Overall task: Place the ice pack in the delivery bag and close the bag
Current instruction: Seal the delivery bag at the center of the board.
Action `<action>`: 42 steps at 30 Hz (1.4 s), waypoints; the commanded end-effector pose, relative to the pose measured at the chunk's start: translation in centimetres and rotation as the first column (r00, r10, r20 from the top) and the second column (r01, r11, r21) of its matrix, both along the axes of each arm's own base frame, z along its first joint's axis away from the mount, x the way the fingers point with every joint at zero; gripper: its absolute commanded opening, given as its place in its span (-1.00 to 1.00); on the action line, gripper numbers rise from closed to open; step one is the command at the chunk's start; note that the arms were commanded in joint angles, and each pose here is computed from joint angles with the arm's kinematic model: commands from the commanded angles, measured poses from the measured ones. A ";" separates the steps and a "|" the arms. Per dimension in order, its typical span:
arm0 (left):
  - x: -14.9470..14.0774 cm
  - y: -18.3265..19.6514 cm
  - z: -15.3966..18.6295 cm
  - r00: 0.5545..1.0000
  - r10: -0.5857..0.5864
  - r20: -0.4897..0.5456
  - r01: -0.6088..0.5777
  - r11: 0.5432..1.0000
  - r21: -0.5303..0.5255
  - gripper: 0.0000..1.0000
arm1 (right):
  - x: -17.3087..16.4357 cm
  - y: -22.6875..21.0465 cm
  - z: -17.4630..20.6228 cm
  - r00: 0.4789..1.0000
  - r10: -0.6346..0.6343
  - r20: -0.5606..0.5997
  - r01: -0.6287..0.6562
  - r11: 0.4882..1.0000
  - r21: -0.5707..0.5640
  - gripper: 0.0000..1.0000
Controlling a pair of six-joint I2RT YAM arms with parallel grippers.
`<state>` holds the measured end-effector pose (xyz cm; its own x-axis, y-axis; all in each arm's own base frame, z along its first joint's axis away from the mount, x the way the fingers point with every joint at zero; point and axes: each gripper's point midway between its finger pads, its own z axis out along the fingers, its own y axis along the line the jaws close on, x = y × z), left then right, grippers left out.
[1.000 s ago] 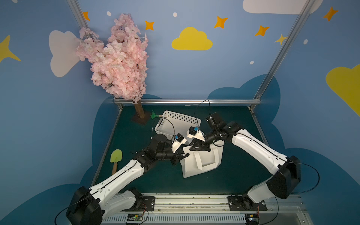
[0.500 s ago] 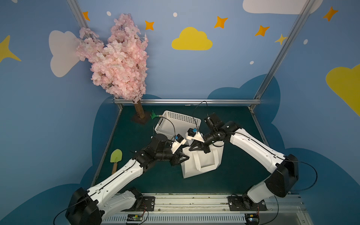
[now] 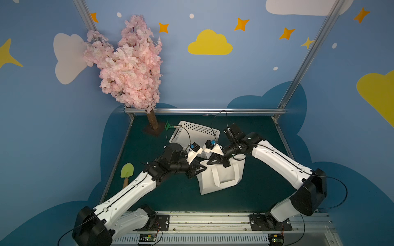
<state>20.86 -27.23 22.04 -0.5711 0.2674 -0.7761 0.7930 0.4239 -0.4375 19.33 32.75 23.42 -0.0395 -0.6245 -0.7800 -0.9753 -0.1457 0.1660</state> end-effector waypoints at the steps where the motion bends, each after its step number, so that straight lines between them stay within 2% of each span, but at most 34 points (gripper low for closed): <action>1: 1.1 -0.5 0.8 1.000 0.001 0.029 -0.001 1.000 -0.010 -0.78 | -0.6 -1.1 -0.6 0.999 -0.031 -0.037 0.029 0.998 -0.061 -0.83; 3: 1.1 -0.6 0.7 0.999 -0.004 0.033 0.004 1.000 -0.014 -0.91 | -0.3 -1.5 -0.1 0.998 -0.057 -0.025 0.055 0.997 -0.063 -0.52; 6: 0.8 -0.5 0.6 0.999 -0.012 0.037 0.013 1.000 -0.017 -0.94 | 0.8 -2.7 0.4 0.987 -0.158 -0.012 0.156 0.983 -0.092 -0.26; 10: 0.6 -0.3 0.5 0.999 -0.011 0.053 0.012 1.000 -0.018 -0.94 | 0.7 -4.5 0.7 0.983 -0.178 0.036 0.180 0.980 -0.078 -0.23; 13: 0.6 -0.2 0.5 0.998 -0.007 0.055 0.007 1.000 -0.015 -0.95 | 0.5 -5.5 0.7 0.982 -0.184 0.031 0.185 0.981 -0.062 -0.23; 18: 0.6 -0.3 0.4 0.999 -0.010 0.052 0.011 1.000 -0.017 -0.94 | 0.6 -6.2 -0.7 0.980 -0.198 0.015 0.199 0.976 -0.091 -0.31; 21: 0.5 -0.3 0.4 0.999 -0.013 0.049 0.013 1.000 -0.017 -0.94 | 0.8 -6.1 -1.1 0.980 -0.199 0.013 0.199 0.975 -0.102 -0.45; 23: 0.5 -0.3 0.4 0.999 -0.012 0.050 0.012 1.000 -0.015 -0.94 | 1.1 -6.2 -1.4 0.979 -0.204 0.025 0.206 0.973 -0.109 -0.78; 25: 0.5 -0.2 0.4 0.999 -0.010 0.050 0.011 1.000 -0.013 -0.94 | 1.2 -6.3 -1.5 0.978 -0.207 0.034 0.209 0.971 -0.115 -0.99; 31: 0.5 -0.1 0.5 0.999 -0.002 0.053 0.002 1.000 -0.015 -0.92 | 1.2 -6.6 -1.1 0.975 -0.212 0.068 0.218 0.970 -0.105 -1.00; 32: 0.6 -0.1 0.5 0.999 0.002 0.050 -0.001 1.000 -0.013 -0.87 | 1.4 -6.7 -0.8 0.972 -0.219 0.085 0.227 0.968 -0.103 -0.83; 33: 0.7 0.0 0.6 0.999 0.007 0.050 -0.006 1.000 -0.012 -0.70 | 1.7 -6.9 -0.6 0.966 -0.240 0.099 0.250 0.963 -0.105 -0.47; 34: 0.8 0.1 0.7 0.999 0.014 0.047 -0.013 1.000 -0.009 -0.42 | 2.2 -7.1 -0.2 0.954 -0.275 0.117 0.287 0.952 -0.104 -0.25; 37: 1.1 0.5 1.8 0.998 0.026 0.052 -0.025 1.000 -0.015 -0.14 | 3.1 -7.8 1.4 0.926 -0.348 0.148 0.358 0.932 -0.047 -0.04; 39: 1.5 1.0 2.8 0.997 0.046 0.057 -0.044 0.999 -0.030 -0.02 | 3.8 -8.3 2.5 0.899 -0.406 0.165 0.410 0.912 0.012 0.07; 40: 1.7 1.2 3.4 0.996 0.063 0.055 -0.061 0.997 -0.038 0.14 | 4.3 -8.7 3.2 0.878 -0.445 0.175 0.444 0.895 0.050 0.17; 41: 2.3 1.7 4.1 0.994 0.094 0.053 -0.092 0.995 -0.049 0.42 | 4.8 -9.1 4.0 0.855 -0.485 0.186 0.476 0.875 0.093 0.28; 42: 2.6 2.1 4.8 0.992 0.115 0.051 -0.112 0.992 -0.061 0.56 | 5.2 -9.5 4.4 0.833 -0.520 0.189 0.505 0.854 0.123 0.41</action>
